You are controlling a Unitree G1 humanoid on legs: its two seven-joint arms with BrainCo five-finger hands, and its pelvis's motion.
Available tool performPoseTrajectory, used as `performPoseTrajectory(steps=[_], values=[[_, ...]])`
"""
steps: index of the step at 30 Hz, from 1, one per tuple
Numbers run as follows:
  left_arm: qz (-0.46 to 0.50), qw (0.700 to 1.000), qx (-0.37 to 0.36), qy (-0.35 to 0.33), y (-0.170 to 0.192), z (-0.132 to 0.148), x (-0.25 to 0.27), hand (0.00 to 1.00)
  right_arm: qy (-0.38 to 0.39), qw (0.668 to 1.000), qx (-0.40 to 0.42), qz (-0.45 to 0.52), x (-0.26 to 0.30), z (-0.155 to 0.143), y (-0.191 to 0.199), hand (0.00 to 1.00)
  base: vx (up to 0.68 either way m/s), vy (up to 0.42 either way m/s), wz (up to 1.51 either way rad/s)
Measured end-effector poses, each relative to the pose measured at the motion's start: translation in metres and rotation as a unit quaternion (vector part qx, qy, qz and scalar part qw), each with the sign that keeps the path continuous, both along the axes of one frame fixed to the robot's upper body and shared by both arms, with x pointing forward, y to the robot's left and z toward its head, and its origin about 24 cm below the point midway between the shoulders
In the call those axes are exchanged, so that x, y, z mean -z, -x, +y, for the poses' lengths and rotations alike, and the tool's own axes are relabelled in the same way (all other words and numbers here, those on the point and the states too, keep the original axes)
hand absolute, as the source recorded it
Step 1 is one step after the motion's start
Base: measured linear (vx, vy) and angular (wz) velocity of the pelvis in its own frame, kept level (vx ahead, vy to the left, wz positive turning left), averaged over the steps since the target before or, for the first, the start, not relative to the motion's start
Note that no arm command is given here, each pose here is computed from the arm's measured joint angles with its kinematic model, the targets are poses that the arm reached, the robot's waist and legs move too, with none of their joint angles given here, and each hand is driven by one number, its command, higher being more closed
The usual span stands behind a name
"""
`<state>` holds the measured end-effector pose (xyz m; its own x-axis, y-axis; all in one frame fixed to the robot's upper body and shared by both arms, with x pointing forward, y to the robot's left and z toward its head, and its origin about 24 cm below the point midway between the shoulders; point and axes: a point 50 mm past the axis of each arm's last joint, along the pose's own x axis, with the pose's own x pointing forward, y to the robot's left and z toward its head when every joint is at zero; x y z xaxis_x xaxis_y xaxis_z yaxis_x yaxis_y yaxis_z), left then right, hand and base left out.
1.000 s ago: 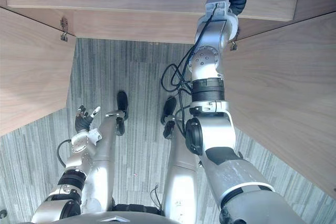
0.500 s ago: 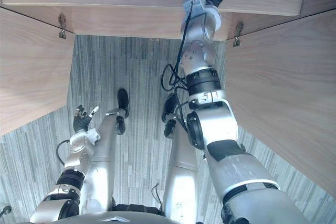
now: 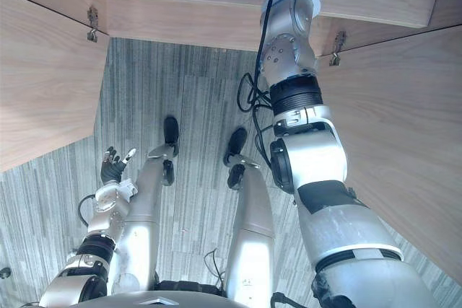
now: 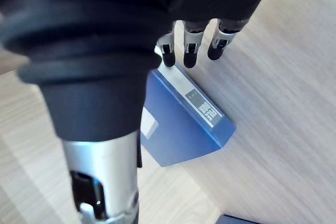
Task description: Walk over to the cabinet, pick up the folder, carry it to the office cabinet, place the folder inside the office cabinet, then close the office cabinet door
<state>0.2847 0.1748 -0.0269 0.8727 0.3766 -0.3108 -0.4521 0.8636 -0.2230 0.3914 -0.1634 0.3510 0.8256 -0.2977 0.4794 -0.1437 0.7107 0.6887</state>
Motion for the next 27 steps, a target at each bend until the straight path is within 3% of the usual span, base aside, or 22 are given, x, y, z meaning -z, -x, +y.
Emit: performPoseTrajectory(steps=[6, 9, 16, 18, 19, 23, 27], values=[[-0.004, 1.000, 0.000, 0.002, -0.001, 0.000, -0.002, 0.00, -0.001, 0.998, 0.022, -0.059, 0.011, -0.025, 0.023, 0.00, 0.00, 0.004, -0.01], [-0.013, 1.000, 0.000, -0.001, 0.000, 0.001, -0.005, 0.00, 0.035, 0.992, 0.069, -0.096, 0.021, -0.045, 0.046, 0.00, 0.01, 0.019, -0.11], [-0.022, 1.000, -0.004, -0.020, 0.004, 0.008, -0.008, 0.00, 0.202, 0.952, 0.194, -0.122, 0.045, -0.062, 0.087, 0.00, 0.00, 0.009, -0.08], [-0.015, 0.999, -0.002, -0.033, 0.008, 0.010, -0.005, 0.00, 0.288, 0.917, 0.243, -0.132, 0.048, -0.055, 0.098, 0.00, 0.00, 0.000, 0.00], [-0.014, 0.999, -0.001, -0.038, 0.009, 0.010, -0.004, 0.00, 0.309, 0.906, 0.257, -0.134, 0.048, -0.053, 0.099, 1.00, 0.00, 0.000, 0.00], [-0.015, 0.998, 0.001, -0.053, 0.012, 0.012, -0.005, 0.00, 0.420, 0.835, 0.335, -0.120, 0.049, -0.044, 0.098, 1.00, 0.02, 0.004, -0.04], [-0.014, 0.998, 0.002, -0.061, 0.013, 0.013, -0.005, 0.00, 0.508, 0.778, 0.361, -0.083, 0.057, -0.033, 0.081, 1.00, 0.02, 0.011, -0.02]])
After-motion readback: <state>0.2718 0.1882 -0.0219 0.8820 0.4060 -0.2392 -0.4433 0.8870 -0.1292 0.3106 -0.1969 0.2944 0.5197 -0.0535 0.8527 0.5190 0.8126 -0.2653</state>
